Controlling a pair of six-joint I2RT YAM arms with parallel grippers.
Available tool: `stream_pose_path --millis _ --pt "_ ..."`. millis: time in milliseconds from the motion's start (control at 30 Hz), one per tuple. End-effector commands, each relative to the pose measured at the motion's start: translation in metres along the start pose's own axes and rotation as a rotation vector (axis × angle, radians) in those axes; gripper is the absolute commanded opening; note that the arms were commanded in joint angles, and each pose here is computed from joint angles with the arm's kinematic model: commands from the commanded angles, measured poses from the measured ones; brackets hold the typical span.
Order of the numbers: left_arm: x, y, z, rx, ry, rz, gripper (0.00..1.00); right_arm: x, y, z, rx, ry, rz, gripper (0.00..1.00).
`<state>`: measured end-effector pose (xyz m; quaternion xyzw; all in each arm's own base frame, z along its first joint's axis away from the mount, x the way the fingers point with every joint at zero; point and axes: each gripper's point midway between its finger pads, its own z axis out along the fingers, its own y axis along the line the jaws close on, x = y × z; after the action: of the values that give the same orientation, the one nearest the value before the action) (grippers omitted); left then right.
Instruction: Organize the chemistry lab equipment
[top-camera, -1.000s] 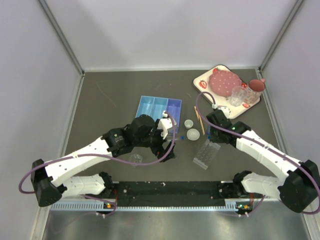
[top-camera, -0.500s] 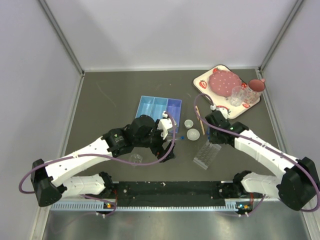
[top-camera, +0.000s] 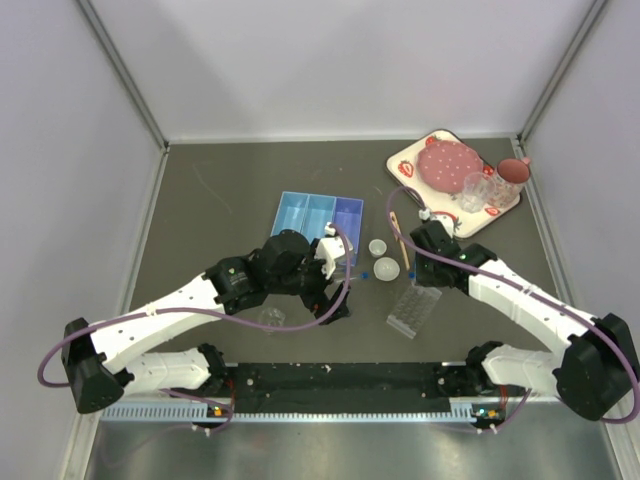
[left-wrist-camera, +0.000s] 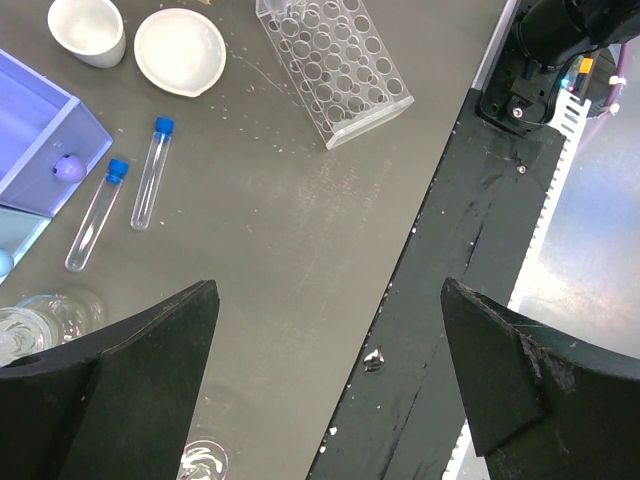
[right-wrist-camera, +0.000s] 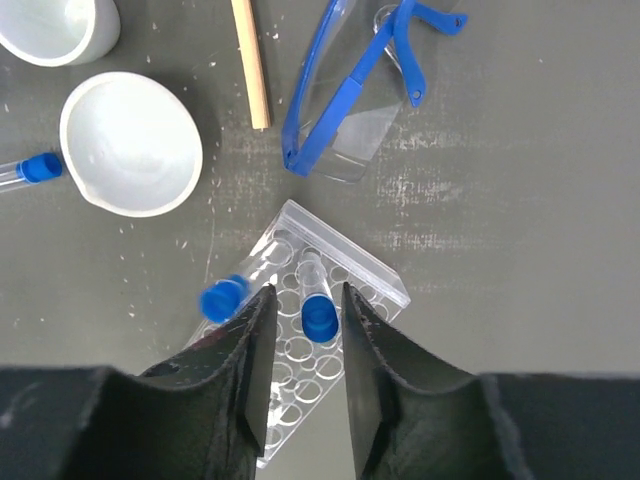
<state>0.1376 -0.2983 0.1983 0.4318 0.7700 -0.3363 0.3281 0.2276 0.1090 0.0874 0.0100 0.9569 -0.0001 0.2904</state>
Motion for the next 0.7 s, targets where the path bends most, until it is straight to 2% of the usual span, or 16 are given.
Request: stream_pose_path --millis 0,67,267,667 --pt "-0.011 -0.001 -0.004 0.002 -0.053 0.030 0.98 -0.004 0.003 0.001 -0.016 -0.015 0.007 0.34" --pt "-0.011 -0.001 -0.004 0.002 -0.053 0.030 0.98 -0.005 0.003 0.000 -0.018 -0.019 0.007 0.41" --pt "-0.014 -0.001 -0.005 0.001 -0.058 0.032 0.98 -0.013 0.005 -0.010 -0.042 -0.049 0.016 0.49" --pt "-0.023 0.001 -0.011 -0.030 -0.052 0.019 0.98 -0.049 0.018 -0.060 -0.116 -0.145 -0.018 0.50"
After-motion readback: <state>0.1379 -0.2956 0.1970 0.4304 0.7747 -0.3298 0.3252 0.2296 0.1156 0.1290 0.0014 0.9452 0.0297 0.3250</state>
